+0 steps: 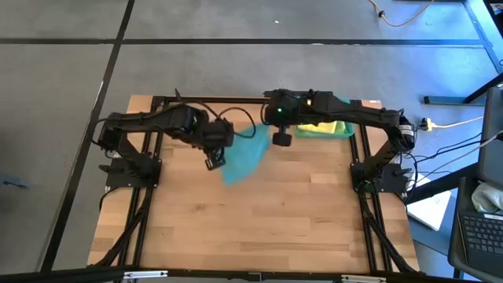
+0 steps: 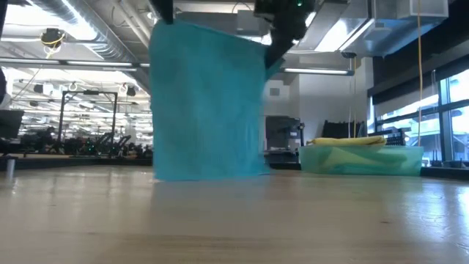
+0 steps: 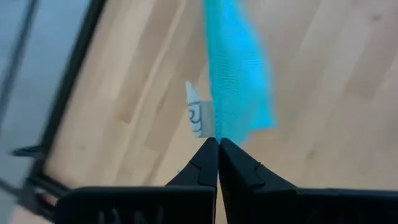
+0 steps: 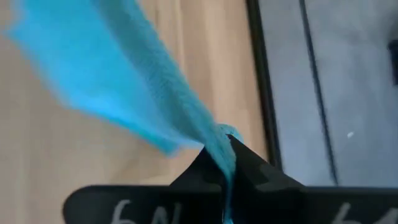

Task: Fold microfiber towels
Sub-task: Fold the blue microfiber cloth

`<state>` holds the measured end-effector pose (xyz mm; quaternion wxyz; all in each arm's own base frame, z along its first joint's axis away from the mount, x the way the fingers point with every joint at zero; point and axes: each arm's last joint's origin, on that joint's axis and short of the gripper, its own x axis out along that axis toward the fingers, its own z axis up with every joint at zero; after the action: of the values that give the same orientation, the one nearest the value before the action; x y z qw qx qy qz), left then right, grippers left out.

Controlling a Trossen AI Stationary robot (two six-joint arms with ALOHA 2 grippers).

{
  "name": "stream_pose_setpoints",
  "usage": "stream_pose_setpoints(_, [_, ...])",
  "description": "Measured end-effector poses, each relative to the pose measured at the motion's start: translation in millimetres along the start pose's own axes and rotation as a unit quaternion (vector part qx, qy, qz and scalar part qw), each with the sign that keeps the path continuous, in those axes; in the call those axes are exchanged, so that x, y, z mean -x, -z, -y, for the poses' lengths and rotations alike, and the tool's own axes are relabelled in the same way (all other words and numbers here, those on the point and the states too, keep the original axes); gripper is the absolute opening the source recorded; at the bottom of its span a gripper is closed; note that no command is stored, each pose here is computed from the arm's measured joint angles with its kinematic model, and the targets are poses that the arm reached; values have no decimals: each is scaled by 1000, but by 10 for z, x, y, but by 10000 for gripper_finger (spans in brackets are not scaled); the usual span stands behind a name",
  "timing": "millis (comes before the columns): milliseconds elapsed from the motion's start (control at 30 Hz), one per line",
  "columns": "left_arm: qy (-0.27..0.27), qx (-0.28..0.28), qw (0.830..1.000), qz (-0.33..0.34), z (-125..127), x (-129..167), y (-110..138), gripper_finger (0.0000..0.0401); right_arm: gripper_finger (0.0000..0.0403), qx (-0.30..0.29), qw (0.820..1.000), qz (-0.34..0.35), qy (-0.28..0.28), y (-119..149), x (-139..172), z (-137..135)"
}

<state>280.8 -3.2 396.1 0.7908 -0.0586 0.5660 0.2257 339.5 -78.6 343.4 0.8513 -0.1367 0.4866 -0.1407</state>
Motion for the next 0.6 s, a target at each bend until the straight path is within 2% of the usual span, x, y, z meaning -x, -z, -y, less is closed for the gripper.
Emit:
stream_pose_setpoints(100, [28,26,999,2,-63,82,41,0,5,-19,999,-11,-45,88,143,22])
stream_pose_setpoints(267, [89,69,994,-4,9,228,154,0,5,-51,980,-23,-191,168,277,-107])
stream_pose_setpoints(400, [126,69,989,-31,282,175,264,0,5,-28,958,-37,-283,165,334,-340])
stream_pose_setpoints(600, [164,39,983,-74,876,-268,578,0,5,24,922,-36,-384,175,233,-881])
